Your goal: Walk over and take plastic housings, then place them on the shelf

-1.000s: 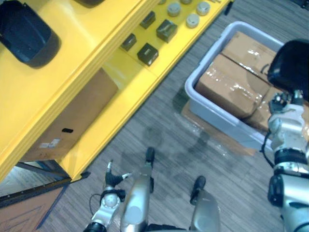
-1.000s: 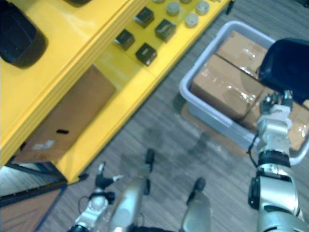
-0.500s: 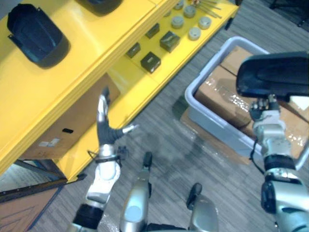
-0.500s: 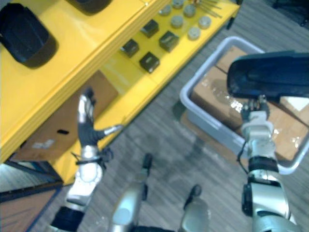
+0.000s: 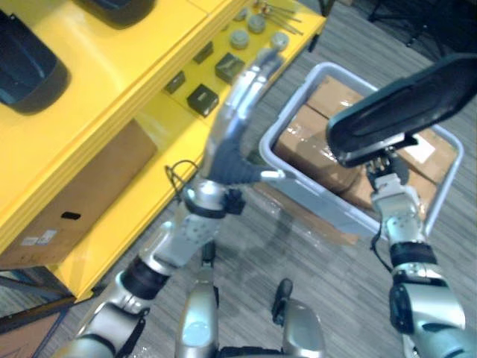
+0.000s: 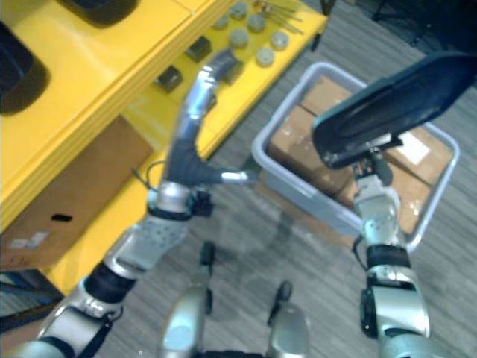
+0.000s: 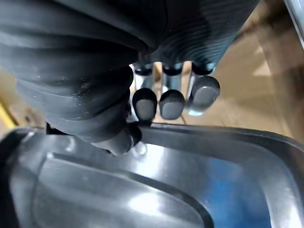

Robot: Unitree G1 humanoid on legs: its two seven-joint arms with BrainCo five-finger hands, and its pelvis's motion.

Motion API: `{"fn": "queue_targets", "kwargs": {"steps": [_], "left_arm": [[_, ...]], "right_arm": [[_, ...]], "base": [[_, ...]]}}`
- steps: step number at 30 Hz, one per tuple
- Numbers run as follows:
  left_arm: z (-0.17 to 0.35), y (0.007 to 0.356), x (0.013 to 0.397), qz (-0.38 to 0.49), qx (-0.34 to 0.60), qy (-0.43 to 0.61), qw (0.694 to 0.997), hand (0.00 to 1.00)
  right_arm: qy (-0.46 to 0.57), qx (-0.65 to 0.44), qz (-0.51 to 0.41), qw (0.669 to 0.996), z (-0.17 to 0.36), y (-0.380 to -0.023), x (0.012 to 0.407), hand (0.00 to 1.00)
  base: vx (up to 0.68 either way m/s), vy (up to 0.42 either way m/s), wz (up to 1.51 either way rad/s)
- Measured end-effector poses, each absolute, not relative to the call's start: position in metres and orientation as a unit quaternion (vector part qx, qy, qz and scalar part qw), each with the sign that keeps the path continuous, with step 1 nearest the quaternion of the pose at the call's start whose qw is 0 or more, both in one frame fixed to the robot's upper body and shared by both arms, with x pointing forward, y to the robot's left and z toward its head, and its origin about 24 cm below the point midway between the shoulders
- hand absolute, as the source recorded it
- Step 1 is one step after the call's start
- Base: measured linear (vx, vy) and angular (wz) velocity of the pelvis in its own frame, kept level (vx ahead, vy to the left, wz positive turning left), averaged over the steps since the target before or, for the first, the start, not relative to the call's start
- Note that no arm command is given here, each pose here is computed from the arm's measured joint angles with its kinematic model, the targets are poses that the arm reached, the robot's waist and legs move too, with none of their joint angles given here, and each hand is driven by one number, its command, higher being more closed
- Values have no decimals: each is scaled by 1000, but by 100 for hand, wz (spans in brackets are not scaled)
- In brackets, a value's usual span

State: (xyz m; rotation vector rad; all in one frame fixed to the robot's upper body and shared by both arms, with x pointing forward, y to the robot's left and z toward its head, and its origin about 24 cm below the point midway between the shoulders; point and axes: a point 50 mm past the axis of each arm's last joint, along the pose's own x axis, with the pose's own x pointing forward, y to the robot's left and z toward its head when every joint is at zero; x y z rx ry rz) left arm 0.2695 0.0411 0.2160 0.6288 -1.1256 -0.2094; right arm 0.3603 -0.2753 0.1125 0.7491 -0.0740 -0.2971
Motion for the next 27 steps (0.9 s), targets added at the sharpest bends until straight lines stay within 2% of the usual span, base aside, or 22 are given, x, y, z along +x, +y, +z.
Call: {"fn": "queue_targets", "kwargs": {"steps": [6, 12, 27], "left_arm": [[189, 26, 293, -118, 358, -438, 816, 0], [190, 17, 298, -110, 348, -429, 826, 0], [181, 16, 307, -111, 338, -398, 846, 0]], "right_arm": [[-68, 268, -136, 951, 139, -253, 374, 100], [-88, 191, -144, 967, 156, -238, 379, 100], [-77, 180, -182, 964, 152, -236, 379, 100]], "base": [[21, -34, -1], [2, -22, -6], [-12, -19, -3]]}}
